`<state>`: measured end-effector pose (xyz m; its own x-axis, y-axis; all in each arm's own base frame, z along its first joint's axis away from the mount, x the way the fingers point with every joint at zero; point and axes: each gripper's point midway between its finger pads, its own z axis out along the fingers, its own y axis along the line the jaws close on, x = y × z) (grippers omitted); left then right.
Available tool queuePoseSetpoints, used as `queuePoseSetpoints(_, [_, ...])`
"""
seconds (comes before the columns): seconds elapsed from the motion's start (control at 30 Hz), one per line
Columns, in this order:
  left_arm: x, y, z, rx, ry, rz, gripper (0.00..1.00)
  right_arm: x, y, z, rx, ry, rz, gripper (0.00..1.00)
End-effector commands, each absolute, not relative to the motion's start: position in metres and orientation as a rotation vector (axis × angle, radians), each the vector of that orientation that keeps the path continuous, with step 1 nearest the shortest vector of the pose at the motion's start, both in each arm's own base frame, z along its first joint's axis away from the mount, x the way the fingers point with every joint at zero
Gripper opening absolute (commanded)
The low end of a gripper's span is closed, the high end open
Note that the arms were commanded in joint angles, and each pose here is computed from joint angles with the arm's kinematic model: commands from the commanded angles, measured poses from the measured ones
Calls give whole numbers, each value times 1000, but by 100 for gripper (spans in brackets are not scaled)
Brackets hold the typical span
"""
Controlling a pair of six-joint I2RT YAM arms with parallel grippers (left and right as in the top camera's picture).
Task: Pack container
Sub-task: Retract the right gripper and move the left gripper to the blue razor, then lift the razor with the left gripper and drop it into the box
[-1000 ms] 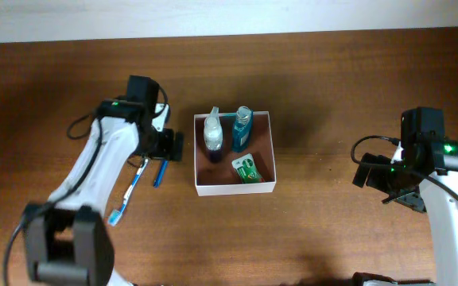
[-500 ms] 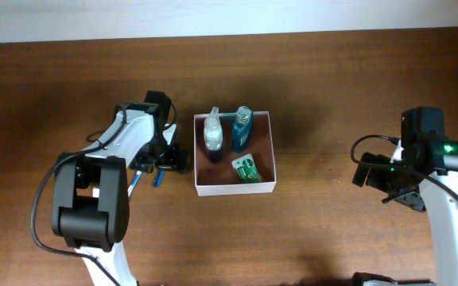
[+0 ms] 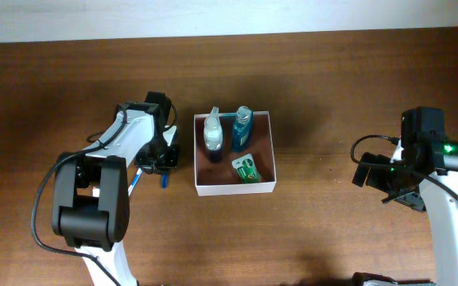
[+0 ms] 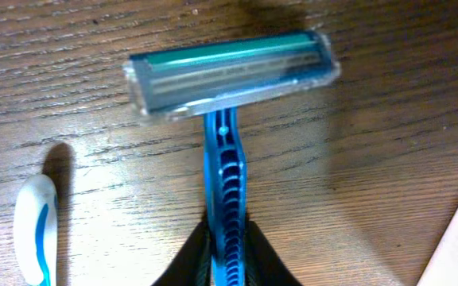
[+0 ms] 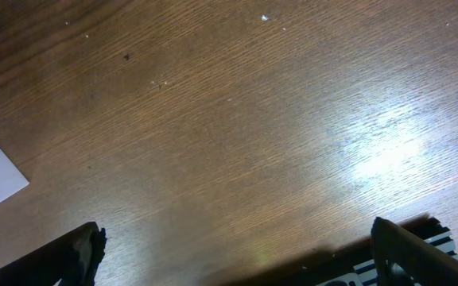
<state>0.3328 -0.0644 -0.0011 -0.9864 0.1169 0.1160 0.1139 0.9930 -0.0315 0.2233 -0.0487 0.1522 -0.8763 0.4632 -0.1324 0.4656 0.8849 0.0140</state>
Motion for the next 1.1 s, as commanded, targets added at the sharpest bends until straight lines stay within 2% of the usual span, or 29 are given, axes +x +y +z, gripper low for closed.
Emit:
queuePoseSetpoints(0.0, [332,-67,-3,-174,-3009,51,5,223,-49,152,735,2917,-19,100])
queuePoseSetpoints(0.07, [332,-67,-3,-174,-3010,50,1,223,-49,152,735,2917,-19,100])
queuePoseSetpoints(0.27, [335,-67,6,-175,-3021,49,1,223,-49,152,735,2917,-19,100])
queuePoseSetpoints(0.47, [358,-80,90,-234,-3219,91,1,223,-49,152,734,2917,-19,100])
queuePoseSetpoints(0.57, [354,-109,153,-492,-3380,144,0,225,-50,152,733,2911,-19,100])
queuePoseSetpoints(0.6, [345,-128,178,-718,-3417,163,0,225,-50,152,733,2910,-19,100])
queuePoseSetpoints(0.73, [319,-181,216,-1347,-3361,189,1,225,-50,152,733,2909,-19,100])
queuePoseSetpoints(0.83, [294,-225,214,-1899,-3096,164,0,225,-50,152,733,2910,-18,100])
queuePoseSetpoints(0.87, [289,-234,210,-1988,-3029,158,0,225,-50,152,733,2910,-18,100])
queuePoseSetpoints(1.07, [301,-252,153,-2001,-2893,52,1,225,-49,152,733,2911,-14,100])
